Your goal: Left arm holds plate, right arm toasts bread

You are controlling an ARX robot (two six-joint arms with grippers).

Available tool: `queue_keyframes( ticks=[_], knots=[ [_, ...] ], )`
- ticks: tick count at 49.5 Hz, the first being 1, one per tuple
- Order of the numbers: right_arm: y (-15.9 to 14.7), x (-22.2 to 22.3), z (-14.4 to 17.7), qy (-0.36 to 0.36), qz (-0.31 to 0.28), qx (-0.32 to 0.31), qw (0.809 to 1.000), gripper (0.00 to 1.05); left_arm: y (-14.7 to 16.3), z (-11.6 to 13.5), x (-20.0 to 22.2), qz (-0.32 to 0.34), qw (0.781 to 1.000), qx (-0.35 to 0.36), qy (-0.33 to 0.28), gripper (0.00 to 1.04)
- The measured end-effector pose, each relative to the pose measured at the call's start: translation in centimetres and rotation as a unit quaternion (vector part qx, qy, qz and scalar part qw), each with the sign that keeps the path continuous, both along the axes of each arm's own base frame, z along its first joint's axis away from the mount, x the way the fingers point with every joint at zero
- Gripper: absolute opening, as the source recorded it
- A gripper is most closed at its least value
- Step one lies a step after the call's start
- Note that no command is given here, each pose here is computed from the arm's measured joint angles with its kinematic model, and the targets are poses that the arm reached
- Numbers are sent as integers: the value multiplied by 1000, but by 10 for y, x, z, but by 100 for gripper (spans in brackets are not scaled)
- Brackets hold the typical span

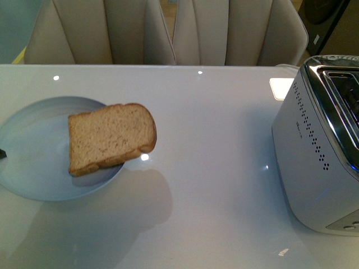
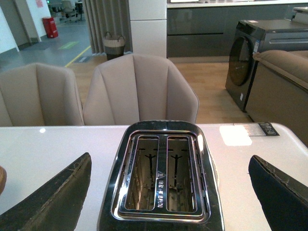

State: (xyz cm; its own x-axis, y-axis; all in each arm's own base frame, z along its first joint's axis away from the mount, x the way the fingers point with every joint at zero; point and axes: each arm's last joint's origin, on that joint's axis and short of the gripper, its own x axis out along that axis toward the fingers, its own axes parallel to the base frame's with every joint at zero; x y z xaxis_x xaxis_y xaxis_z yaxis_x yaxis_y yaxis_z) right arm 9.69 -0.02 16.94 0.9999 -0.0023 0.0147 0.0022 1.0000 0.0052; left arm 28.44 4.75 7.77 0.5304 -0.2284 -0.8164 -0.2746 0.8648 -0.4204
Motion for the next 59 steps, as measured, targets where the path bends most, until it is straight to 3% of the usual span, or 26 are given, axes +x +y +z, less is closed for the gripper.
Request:
queue_keyframes(
  ticks=[10,26,43,59],
  knots=[
    [0,0,0,0,0,0,1000,96,-25,45,12,-4,999,-20,-31,3],
    [0,0,0,0,0,0,1000,96,-69,96,13,-18,998,-39,-50,3],
    [0,0,0,0,0,0,1000,96,-125,124,4,-53,995,-63,-57,3],
    [0,0,0,0,0,0,1000,96,-173,131,-15,-82,992,-81,-50,3]
  ],
)
